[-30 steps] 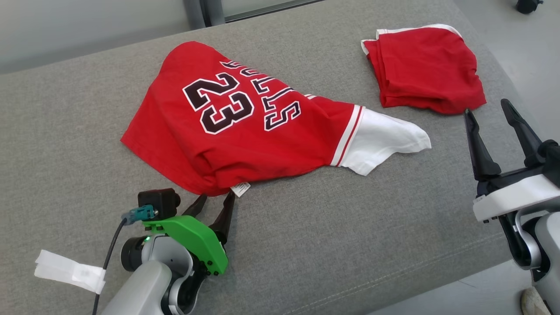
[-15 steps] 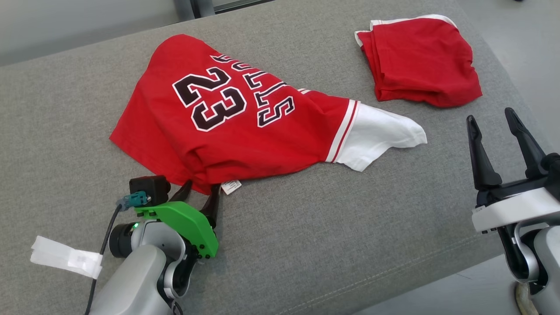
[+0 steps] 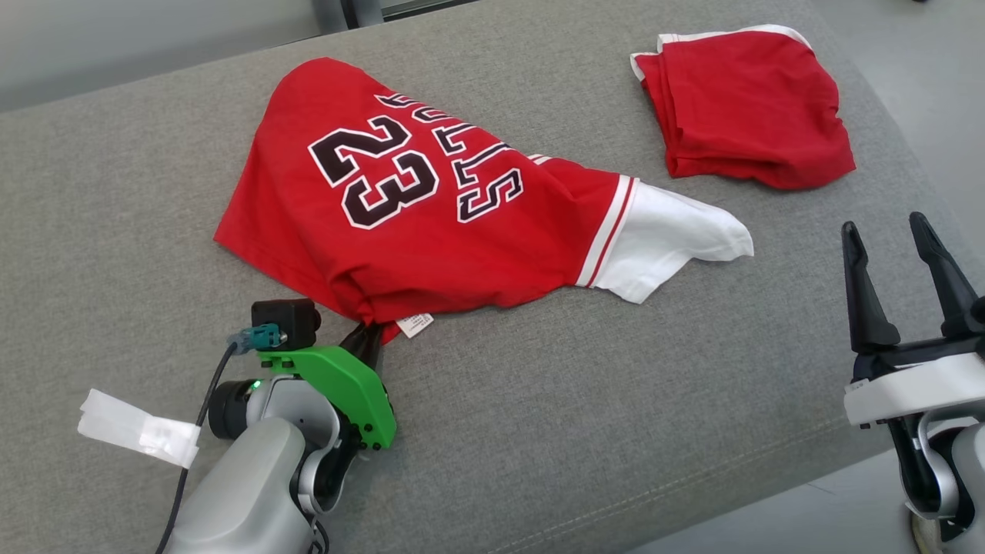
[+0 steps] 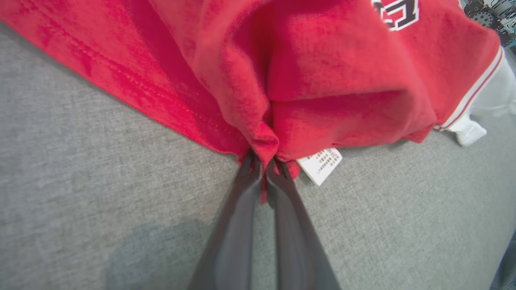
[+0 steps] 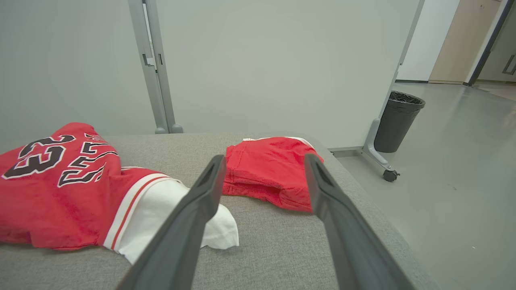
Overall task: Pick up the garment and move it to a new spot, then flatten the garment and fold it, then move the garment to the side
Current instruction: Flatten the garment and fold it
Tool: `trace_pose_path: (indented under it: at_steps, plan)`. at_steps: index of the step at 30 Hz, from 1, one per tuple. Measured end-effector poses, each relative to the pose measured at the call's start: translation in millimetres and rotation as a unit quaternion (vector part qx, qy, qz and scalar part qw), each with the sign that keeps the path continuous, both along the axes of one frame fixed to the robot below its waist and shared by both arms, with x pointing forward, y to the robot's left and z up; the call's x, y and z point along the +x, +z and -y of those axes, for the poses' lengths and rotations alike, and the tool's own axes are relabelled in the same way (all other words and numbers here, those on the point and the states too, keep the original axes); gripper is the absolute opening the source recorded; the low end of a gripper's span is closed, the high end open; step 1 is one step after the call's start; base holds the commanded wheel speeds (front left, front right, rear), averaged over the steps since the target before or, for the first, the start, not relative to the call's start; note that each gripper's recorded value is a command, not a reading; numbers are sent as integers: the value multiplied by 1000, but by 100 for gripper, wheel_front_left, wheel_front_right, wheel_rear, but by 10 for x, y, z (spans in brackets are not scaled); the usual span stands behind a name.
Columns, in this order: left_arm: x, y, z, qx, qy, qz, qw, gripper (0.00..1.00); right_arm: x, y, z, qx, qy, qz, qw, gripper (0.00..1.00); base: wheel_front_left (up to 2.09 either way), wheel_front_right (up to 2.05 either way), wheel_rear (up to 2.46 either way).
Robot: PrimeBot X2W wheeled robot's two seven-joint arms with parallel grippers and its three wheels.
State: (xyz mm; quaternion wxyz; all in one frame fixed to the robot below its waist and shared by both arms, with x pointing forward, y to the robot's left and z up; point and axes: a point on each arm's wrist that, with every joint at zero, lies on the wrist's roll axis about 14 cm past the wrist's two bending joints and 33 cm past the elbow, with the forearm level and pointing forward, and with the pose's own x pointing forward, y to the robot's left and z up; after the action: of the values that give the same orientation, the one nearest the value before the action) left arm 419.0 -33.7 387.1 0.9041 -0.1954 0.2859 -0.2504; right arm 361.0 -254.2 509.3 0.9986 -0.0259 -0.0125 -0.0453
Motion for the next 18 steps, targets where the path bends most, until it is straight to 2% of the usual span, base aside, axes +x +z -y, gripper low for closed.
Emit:
trace_pose_path:
  at_steps: [7,13,18]
  plan:
    - [-89,13,-90,10,-34,-11,999,0,-42,-126,7,8,-5,-17,1000,100,0,0,0]
    - [-108,211,-250,18,-57,8,998,0,16,-204,-175,16,23,-26,999,100,0,0,0]
    - [-79,434,-553,65,-89,29,993,0,114,-235,-410,23,61,-27,998,100,0,0,0]
